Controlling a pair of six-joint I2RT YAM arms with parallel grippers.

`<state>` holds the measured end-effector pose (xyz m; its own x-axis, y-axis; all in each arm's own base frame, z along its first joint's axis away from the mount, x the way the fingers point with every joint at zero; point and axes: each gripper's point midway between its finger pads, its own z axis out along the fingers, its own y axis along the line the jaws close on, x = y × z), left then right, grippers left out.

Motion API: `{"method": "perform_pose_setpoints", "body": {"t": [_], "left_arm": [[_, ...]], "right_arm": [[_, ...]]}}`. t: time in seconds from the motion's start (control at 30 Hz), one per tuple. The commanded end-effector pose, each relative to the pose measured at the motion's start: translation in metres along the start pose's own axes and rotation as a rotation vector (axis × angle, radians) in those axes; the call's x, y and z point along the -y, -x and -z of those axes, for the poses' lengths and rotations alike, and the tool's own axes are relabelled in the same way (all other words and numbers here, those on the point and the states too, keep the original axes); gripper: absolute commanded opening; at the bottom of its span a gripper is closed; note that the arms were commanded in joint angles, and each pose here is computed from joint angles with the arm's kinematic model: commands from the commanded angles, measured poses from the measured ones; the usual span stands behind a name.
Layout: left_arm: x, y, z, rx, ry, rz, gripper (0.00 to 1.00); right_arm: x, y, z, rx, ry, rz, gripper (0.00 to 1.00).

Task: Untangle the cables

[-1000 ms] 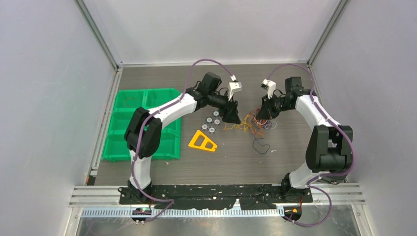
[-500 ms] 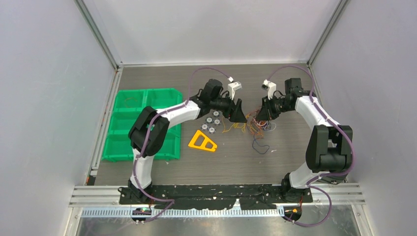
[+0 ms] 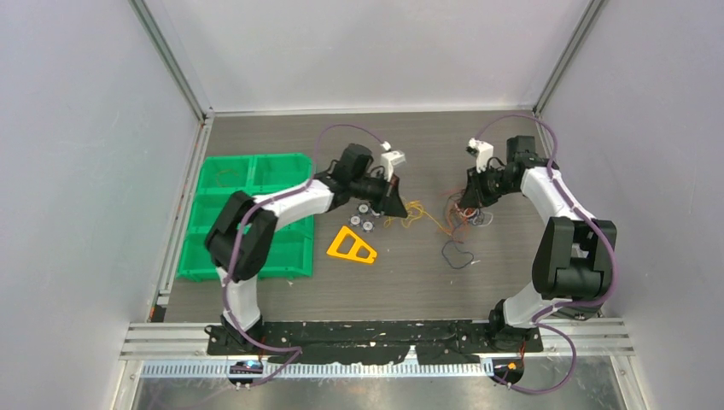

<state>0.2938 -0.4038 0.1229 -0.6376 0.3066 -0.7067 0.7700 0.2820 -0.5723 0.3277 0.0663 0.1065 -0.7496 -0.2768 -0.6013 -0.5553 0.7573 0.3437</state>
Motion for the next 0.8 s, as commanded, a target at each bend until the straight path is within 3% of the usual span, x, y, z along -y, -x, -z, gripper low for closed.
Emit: {"method": "perform_pose_setpoints", "body": {"t": [0.0, 0.13, 0.33, 0.4, 0.5, 0.6, 0.63, 0.77], "left_arm": [[0.011, 0.028, 0.060, 0.079, 0.007, -0.096, 0.00], [-0.006, 0.016, 0.078, 0.052, 0.058, -0.096, 0.00], [-0.020, 0.023, 0.075, 0.029, 0.120, -0.131, 0.00], [-0.034, 0.025, 0.069, 0.000, 0.198, -0.115, 0.18], [-0.055, 0.029, 0.059, -0.036, 0.305, -0.082, 0.60], [-0.072, 0.029, 0.049, -0.062, 0.404, -0.084, 0.81], [-0.075, 0.028, 0.045, -0.074, 0.429, -0.083, 0.95], [-0.085, 0.022, 0.029, -0.135, 0.500, -0.056, 1.00]], "right_arm": [[0.064, 0.007, 0.031, 0.018, -0.269, 0.054, 0.05], [0.091, 0.000, 0.041, -0.008, -0.347, 0.028, 0.06], [0.086, 0.005, 0.039, 0.019, -0.321, 0.010, 0.05], [0.083, 0.005, 0.037, 0.022, -0.300, -0.001, 0.05], [0.079, 0.006, 0.036, 0.024, -0.280, -0.006, 0.05], [0.076, 0.005, 0.035, 0.023, -0.266, -0.010, 0.05], [0.075, 0.006, 0.036, 0.023, -0.264, -0.010, 0.05], [0.071, 0.004, 0.035, 0.020, -0.248, -0.017, 0.05]]}}
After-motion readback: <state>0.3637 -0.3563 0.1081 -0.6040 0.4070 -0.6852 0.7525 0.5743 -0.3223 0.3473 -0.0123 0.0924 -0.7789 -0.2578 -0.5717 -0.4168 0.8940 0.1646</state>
